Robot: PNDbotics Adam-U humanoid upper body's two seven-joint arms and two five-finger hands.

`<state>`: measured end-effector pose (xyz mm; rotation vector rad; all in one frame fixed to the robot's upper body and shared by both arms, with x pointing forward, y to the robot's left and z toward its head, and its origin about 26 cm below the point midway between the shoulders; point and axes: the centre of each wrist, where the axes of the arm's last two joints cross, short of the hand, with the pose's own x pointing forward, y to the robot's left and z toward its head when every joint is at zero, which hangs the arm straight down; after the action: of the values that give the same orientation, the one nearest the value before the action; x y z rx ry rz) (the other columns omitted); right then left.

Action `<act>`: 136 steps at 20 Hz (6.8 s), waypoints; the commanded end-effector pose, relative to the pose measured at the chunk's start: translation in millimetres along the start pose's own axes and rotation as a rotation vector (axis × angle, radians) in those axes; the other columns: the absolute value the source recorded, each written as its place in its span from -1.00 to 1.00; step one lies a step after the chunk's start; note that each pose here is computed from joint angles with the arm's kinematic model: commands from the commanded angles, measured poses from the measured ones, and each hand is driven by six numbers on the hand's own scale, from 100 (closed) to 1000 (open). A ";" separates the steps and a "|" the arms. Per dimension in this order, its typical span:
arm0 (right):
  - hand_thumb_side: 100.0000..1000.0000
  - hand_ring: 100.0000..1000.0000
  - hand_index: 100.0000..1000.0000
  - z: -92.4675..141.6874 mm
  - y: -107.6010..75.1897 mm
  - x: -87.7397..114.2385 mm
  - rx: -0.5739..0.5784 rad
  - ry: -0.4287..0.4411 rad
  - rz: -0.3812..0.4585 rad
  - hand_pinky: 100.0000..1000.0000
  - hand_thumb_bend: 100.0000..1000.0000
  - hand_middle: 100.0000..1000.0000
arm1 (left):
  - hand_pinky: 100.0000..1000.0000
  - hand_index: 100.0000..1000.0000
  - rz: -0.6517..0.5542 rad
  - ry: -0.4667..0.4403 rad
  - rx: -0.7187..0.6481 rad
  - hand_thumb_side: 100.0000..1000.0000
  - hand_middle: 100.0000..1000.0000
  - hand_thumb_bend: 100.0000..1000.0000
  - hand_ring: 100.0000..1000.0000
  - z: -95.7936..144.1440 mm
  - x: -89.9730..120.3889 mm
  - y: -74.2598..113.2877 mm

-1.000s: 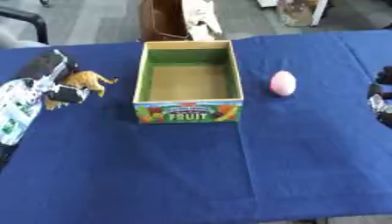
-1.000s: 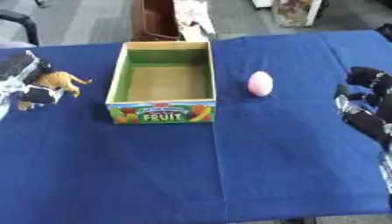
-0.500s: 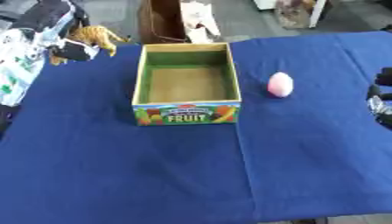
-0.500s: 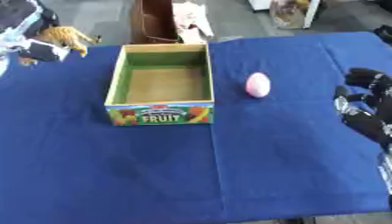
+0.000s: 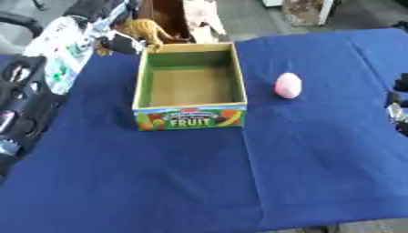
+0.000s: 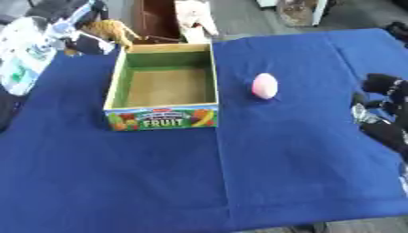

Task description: Pick up objects on the table and place them in the box.

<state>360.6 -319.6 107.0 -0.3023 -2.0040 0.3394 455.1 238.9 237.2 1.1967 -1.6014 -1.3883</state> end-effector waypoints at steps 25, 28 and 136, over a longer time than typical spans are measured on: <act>-1.00 0.49 0.52 -6.7 -1.1 7.1 0.011 -0.030 0.003 0.09 -0.87 0.32 | 0.12 0.22 -0.055 -0.111 -0.269 -0.64 -0.10 0.38 -0.05 -5.4 19.1 -53.0; -1.00 0.49 0.52 -6.6 -1.3 7.0 0.014 -0.030 0.004 0.09 -0.87 0.32 | 0.27 0.44 -0.011 -0.097 -0.256 -0.75 0.14 0.62 0.16 -3.7 14.6 -48.4; -1.00 -0.54 -0.40 -150.2 37.7 18.2 0.017 -0.127 0.435 -0.60 -1.00 -0.64 | 0.04 0.36 0.957 0.086 0.341 -1.00 -0.01 0.57 -0.07 145.9 -7.4 -20.8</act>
<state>487.9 -269.1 145.1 -0.7395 -1.9681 0.6623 328.5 293.0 182.2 0.4660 -1.9692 -0.4552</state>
